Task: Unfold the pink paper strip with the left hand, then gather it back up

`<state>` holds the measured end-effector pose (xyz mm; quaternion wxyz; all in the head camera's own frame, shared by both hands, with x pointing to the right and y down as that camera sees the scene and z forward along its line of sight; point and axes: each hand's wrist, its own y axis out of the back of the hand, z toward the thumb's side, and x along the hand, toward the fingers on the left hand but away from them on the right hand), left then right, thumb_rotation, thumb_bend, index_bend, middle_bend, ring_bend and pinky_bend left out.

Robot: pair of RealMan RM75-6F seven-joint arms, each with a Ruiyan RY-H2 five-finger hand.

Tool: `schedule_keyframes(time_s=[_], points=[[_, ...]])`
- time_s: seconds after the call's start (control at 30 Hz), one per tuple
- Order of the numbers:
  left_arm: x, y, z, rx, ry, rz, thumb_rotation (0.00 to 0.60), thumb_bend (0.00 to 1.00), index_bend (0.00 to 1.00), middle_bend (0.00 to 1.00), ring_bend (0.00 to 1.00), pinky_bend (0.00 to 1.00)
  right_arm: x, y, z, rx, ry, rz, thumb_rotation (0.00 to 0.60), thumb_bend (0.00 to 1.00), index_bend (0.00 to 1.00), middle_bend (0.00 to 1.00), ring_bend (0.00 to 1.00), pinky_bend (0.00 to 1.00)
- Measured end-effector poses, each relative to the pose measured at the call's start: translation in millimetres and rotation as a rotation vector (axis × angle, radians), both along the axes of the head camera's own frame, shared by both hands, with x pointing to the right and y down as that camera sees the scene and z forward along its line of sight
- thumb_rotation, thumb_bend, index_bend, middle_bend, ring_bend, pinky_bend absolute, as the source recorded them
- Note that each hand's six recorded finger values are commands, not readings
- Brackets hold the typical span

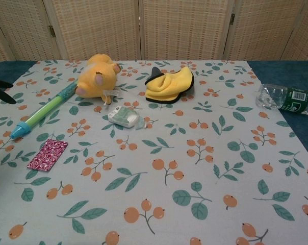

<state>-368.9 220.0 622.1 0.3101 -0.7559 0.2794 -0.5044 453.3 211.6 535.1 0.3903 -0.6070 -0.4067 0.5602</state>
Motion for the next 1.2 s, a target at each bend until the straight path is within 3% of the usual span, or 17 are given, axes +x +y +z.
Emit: schedule_keyframes(time_s=[0.1, 0.37, 0.67, 0.97, 1.2], points=[[10.6, 0.2, 13.1, -0.049, 0.006, 0.019, 0.093, 0.36, 0.3, 0.0, 0.0, 0.0, 1.2, 1.1, 0.9, -0.003, -0.002, 0.002, 0.6, 0.4, 0.0, 0.0, 0.0, 0.0], [34.6, 0.5, 44.1, -0.12, -0.005, 0.04, 0.029, 0.36, 0.31, 0.0, 0.0, 0.0, 3.6, 1.5, 1.8, -0.002, -0.005, 0.008, 0.6, 0.4, 0.0, 0.0, 0.0, 0.0], [44.8, 2.5, 68.7, -0.109, -0.046, 0.076, 0.024, 0.36, 0.32, 0.0, 0.0, 0.0, 6.4, 2.4, 6.4, -0.015, -0.009, 0.015, 0.6, 0.4, 0.0, 0.0, 0.0, 0.0], [27.0, 7.1, 80.6, -0.081, -0.153, 0.087, 0.023, 0.37, 0.32, 0.0, 0.0, 0.0, 7.8, 2.6, 9.6, -0.023, -0.011, 0.018, 0.6, 0.4, 0.0, 0.0, 0.0, 0.0], [17.0, 16.3, 86.8, -0.09, -0.181, 0.072, 0.024, 0.36, 0.33, 0.0, 0.0, 0.0, 7.3, 1.8, 10.5, -0.024, -0.014, 0.016, 0.6, 0.4, 0.0, 0.0, 0.0, 0.0]])
